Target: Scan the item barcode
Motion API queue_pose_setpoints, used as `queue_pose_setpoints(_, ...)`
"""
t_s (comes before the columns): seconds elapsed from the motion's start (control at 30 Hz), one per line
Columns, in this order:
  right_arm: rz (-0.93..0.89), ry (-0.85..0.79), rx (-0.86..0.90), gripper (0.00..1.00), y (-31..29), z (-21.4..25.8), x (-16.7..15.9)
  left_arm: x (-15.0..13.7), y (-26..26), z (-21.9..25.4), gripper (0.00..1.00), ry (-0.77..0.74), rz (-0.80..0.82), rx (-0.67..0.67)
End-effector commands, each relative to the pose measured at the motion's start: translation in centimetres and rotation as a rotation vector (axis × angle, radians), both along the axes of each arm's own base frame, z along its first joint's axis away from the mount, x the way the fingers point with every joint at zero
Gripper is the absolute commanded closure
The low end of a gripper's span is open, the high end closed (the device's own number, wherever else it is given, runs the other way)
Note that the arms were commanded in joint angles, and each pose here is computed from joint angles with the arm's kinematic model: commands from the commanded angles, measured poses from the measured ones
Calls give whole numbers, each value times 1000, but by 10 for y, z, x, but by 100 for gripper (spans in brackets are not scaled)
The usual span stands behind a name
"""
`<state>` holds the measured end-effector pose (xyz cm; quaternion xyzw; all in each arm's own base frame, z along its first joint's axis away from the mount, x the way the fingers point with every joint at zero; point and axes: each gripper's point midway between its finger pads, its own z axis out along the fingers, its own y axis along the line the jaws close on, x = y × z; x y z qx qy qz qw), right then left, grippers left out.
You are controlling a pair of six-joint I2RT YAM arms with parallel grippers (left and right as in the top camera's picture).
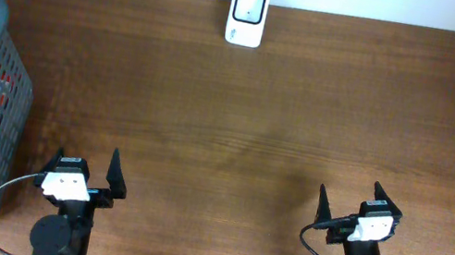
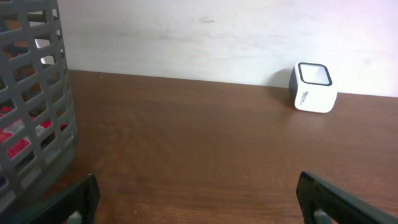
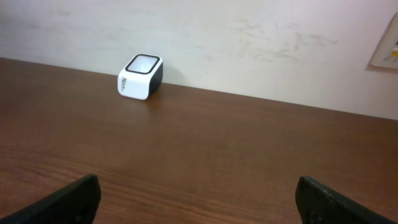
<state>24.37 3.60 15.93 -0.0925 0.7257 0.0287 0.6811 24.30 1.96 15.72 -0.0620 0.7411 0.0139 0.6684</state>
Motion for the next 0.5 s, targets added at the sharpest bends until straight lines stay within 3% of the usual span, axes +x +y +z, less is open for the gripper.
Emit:
queue_pose_setpoints(0.0, 7, -2, -8, 1, 2, -2, 0, 0, 3, 0, 1, -4, 14, 14)
queue_pose_setpoints(0.3, 7, -2, -7, 1, 2, -2, 0, -1, 5, 1, 1, -8, 26, 15)
queue_pose_setpoints(0.47, 7, -2, -7, 1, 2, -2, 0, 1, -14, 4, 1, -21, -85, 5)
